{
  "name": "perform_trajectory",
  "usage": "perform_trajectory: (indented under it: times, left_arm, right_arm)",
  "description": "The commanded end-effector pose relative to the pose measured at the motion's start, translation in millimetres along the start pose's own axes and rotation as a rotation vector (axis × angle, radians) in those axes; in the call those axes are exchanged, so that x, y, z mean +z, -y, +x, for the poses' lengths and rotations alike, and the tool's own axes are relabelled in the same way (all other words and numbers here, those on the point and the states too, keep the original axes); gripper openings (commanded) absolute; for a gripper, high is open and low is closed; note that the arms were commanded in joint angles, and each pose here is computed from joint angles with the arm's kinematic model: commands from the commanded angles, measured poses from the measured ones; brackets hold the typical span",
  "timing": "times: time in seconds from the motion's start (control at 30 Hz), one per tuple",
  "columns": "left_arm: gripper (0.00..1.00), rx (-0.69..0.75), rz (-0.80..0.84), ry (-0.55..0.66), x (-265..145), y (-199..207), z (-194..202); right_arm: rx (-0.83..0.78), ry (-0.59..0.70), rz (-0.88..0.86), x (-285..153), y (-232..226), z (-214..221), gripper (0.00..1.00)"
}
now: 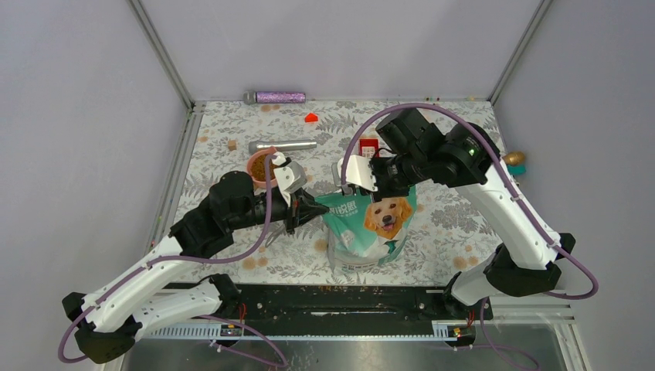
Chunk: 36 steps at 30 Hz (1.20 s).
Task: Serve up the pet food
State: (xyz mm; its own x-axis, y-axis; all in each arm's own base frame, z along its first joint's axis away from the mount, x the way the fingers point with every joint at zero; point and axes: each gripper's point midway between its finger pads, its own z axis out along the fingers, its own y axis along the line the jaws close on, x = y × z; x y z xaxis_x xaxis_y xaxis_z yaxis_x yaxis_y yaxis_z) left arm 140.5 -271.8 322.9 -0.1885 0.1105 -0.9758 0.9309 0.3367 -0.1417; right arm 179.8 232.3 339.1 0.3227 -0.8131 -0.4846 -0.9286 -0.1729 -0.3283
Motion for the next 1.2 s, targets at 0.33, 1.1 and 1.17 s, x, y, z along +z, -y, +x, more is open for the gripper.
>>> perform_trajectory:
  times: [0.33, 1.1, 1.17]
  left_arm:
    - [0.0, 0.091, 0.016, 0.176, -18.7, 10.4, -51.7]
    - [0.0, 0.109, 0.04, 0.174, -21.7, 15.2, -49.4]
    - [0.0, 0.111, 0.043, 0.172, -21.4, 15.4, -48.8]
  right_arm:
    - [0.016, -0.194, 0.064, -27.8, 5.7, 53.8, 0.0]
    - [0.024, -0.222, 0.157, -49.6, 13.3, 72.1, 0.31]
    - [0.014, -0.245, 0.106, -44.5, 5.1, 78.8, 0.03]
